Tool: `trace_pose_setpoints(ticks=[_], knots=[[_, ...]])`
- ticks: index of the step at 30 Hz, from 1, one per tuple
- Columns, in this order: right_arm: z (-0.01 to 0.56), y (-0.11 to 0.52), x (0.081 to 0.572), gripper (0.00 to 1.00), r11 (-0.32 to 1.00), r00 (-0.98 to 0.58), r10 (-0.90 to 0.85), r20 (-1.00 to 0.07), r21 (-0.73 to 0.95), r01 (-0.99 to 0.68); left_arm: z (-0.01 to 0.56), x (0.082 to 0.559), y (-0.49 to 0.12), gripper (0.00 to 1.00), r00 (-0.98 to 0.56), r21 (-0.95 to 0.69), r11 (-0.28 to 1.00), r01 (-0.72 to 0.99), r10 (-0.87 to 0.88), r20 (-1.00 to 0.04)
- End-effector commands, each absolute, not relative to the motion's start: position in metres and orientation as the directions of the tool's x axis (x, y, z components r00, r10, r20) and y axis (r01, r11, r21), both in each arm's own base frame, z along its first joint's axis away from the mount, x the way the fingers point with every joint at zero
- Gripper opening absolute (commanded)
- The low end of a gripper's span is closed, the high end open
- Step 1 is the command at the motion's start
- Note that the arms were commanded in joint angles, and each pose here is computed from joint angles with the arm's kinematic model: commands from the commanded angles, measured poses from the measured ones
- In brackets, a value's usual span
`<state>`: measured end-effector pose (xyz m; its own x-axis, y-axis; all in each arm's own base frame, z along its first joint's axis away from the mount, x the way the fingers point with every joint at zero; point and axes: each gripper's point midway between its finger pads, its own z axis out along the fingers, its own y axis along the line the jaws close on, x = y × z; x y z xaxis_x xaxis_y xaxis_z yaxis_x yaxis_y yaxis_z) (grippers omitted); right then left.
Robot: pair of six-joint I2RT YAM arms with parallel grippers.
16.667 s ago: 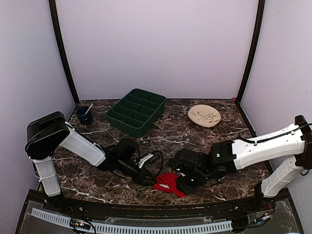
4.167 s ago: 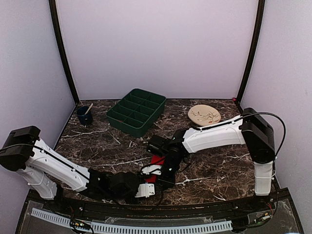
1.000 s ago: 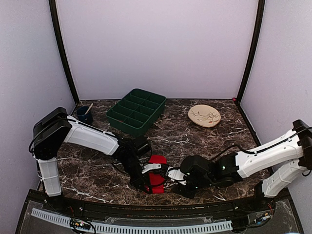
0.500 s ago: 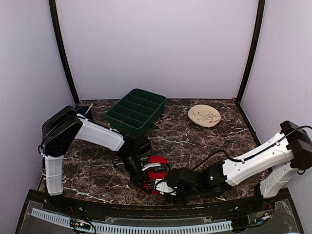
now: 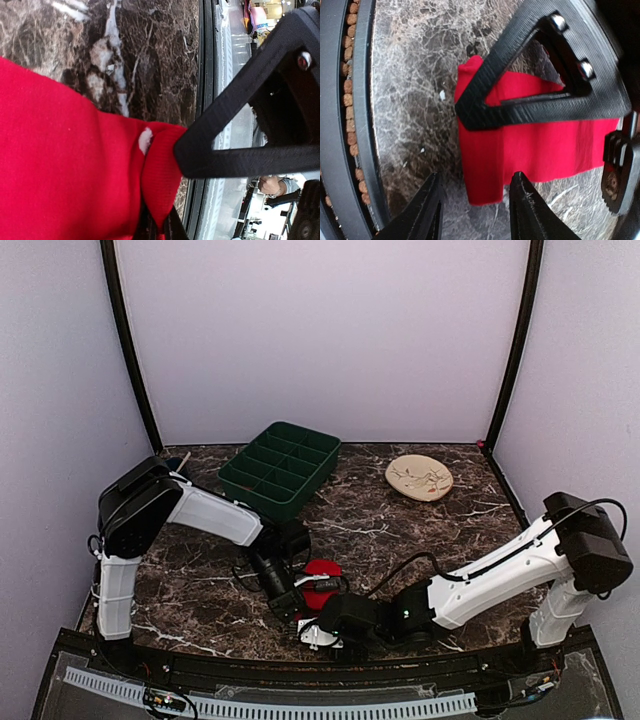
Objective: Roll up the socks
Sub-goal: Roll the sock at the center of the board.
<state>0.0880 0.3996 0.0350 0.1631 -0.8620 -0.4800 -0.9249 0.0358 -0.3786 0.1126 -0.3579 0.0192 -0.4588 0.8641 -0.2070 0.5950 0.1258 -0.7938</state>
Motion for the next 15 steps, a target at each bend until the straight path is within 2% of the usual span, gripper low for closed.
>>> trace_pose_setpoints(ticks=[1, 4, 8, 15], knots=[[0.036, 0.412, 0.09, 0.42, 0.003, 0.219, -0.857, -0.466, -0.431, -0.903, 0.004, 0.11, -0.344, 0.0, -0.445, -0.792, 0.175, 0.585, 0.886, -0.133], [0.031, 0.411, 0.091, 0.4, -0.014, 0.231, -0.865, -0.445, -0.439, -0.898, 0.003, 0.109, -0.344, 0.0, -0.444, -0.797, 0.178, 0.577, 0.887, -0.123], [0.023, 0.407, 0.09, 0.29, -0.041, 0.243, -0.876, -0.416, -0.439, -0.897, 0.003, 0.11, -0.345, 0.0, -0.442, -0.803, 0.179, 0.569, 0.89, -0.114], [0.014, 0.404, 0.091, 0.21, -0.061, 0.242, -0.89, -0.387, -0.425, -0.903, 0.0, 0.109, -0.344, 0.02, -0.443, -0.81, 0.186, 0.557, 0.891, -0.1]])
